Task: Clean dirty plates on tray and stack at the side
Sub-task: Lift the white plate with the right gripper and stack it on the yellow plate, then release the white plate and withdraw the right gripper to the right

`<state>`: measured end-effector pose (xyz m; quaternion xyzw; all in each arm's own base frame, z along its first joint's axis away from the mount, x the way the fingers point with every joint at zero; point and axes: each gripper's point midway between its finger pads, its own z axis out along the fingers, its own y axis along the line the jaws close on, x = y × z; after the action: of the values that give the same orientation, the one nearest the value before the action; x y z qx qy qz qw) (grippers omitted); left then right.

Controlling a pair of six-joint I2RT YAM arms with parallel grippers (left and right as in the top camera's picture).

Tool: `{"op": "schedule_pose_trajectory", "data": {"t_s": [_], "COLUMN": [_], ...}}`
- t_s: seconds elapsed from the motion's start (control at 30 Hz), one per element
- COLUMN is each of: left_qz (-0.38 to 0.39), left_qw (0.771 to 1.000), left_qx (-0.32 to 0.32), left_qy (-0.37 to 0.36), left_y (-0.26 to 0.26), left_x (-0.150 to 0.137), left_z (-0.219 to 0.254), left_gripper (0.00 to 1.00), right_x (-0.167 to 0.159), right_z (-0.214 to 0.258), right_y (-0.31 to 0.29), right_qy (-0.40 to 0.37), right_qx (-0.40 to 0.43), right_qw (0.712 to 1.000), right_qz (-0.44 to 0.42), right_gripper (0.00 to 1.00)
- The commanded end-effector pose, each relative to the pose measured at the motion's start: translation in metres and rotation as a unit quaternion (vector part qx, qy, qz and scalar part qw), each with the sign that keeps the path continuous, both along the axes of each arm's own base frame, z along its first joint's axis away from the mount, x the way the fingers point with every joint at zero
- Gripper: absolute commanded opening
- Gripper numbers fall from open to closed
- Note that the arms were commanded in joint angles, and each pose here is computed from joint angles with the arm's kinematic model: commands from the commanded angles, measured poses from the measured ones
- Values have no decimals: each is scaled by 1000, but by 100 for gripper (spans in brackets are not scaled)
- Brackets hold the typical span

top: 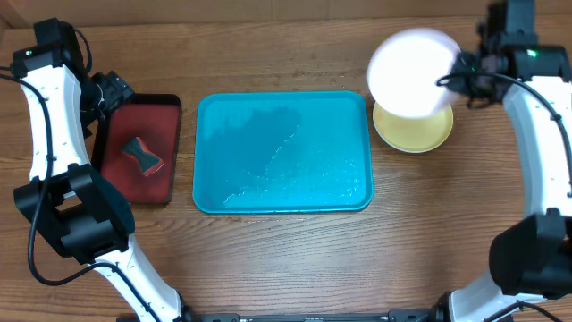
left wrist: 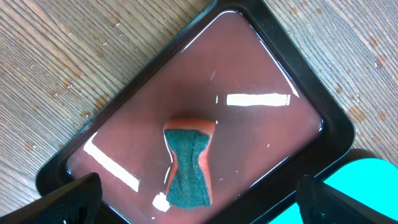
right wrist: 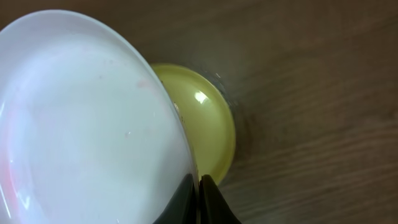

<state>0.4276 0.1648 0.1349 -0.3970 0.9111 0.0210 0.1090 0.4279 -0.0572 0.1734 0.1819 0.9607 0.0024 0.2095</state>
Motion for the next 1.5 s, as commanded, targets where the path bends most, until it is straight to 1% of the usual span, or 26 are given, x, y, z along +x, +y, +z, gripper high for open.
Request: {"op": "schedule_pose_trajectory", "data": {"t_s": [0.0,0.1,0.23,0.3,0.5,0.53,0.57,0.67,0.73,0.83,0.93,0.97,1.03,1.23,1.3,1.4,1.47], "left_qz": [-1,-1,-1,-1,-1,-1,-1,-1,-1,-1,-1,-1,-1,-1,-1,-1,-1], "left_qw": [1000,1000,1000,1000,1000,1000,1000,1000,1000,1000,1000,1000,1000,1000,1000,1000,1000], "left_qx": [2,2,2,2,2,2,2,2,2,2,1,2,2,2,2,2,2], "left_qy": [-4,-4,-4,-4,-4,-4,-4,-4,-4,-4,-5,-4,-4,-4,-4,-5,-4], "left_y": [0,0,0,0,0,0,0,0,0,0,0,0,0,0,0,0,0], "left_x": [1,1,1,1,1,1,1,1,1,1,1,1,1,1,1,1,1], "left_z": [4,4,4,4,4,4,4,4,4,4,4,4,4,4,4,4,4], "left_gripper": [100,100,100,100,100,100,100,100,100,100,100,100,100,100,100,100,100], "right_x": [-15,-16,-12,-11,-11,-11,-12,-14,-14,-12,-13,-13,-12,-6,-5,-3,-4], "right_z": [-38,-63,-88,-98,-118,-120,-122,-126,-127,-126,-123,-121,-112,-72,-60,-56,-64], "right_y": [-19,-31,-22,-16,-2,-2,-2,-10,-18,-20,-13,-10,-5,-5,3,29,44], "right_qy": [29,16,-14,-25,-34,-33,-33,-27,-26,-30,-26,-27,-30,-68,-82,-86,-75], "right_qx": [41,69,126,139,131,124,117,82,63,59,77,87,97,88,95,133,144], "right_qw": [998,996,991,989,991,991,992,996,997,997,996,995,994,994,992,987,986], "right_qz": [-36,-60,-47,-38,-21,-20,-21,-32,-41,-43,-36,-31,-26,-20,-8,28,45], "right_gripper": [4,4,4,4,5,9,10,11,11,11,11,8,6,7,11,11,10]}}
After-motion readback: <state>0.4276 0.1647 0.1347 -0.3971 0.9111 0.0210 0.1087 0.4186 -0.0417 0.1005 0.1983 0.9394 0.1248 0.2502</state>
